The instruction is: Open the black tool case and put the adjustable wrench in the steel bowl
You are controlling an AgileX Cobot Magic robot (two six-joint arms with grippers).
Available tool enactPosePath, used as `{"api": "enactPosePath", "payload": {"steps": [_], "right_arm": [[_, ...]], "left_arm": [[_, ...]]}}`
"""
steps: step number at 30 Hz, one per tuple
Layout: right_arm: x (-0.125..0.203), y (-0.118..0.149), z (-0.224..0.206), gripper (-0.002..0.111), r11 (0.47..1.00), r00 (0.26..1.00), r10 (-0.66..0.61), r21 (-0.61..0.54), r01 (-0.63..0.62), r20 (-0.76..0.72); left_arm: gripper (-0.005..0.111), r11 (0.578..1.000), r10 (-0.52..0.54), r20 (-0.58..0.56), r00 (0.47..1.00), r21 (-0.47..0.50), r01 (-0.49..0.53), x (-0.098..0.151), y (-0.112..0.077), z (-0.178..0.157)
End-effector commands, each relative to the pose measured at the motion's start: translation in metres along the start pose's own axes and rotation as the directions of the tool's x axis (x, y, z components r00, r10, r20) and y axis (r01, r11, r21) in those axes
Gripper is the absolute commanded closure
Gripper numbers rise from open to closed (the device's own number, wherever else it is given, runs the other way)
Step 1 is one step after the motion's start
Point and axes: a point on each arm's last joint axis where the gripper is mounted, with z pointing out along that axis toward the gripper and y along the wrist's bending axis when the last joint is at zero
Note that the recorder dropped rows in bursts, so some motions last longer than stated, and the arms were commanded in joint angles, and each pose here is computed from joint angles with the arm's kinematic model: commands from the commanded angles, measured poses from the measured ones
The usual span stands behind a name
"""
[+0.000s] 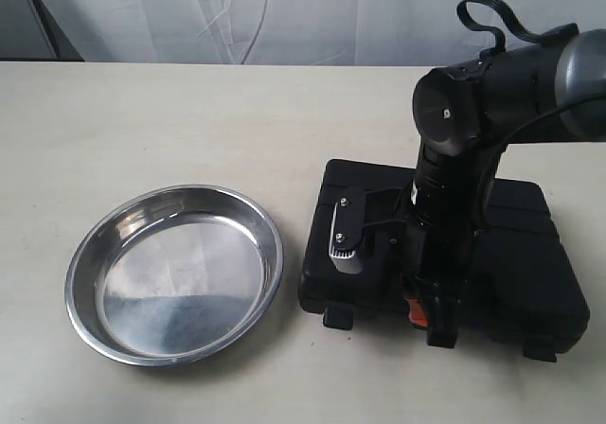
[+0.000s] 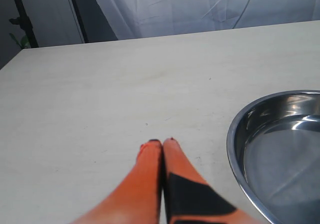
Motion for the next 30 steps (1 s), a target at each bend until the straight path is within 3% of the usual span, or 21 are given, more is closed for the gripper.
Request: {"api": "enactPosePath", "payload": {"steps": [1,13,23,30], "right_arm": [[-0.002,0.006,-0.004,0.109,1.000,1.000,-0.025,-0.002,0.025,-0.005],[-0.005,0.019,-0.010,0.109,0.998,0.998,-0.058,-0.013,0.058,-0.040],[-0.003,0.026,-0.037,0.109,0.993,0.997,-0.052,0.108,0.046,0.050],[-0.004,0.024,-0.035,0.109,0.992,0.997,-0.053,0.115,0.047,0.050]], "left_arm": [[0.107,1.000,0.000,0.018,1.000,-0.002,0.000,-0.002,0.000,-0.001],[0.107,1.000,0.000,0.018,1.000,-0.002,0.000,-0.002,0.000,-0.001],[0.107,1.000,0.000,0.018,1.000,-0.002,0.000,-0.002,0.000,-0.001],[0.107,1.000,0.000,0.018,1.000,-0.002,0.000,-0.002,0.000,-0.001]]}}
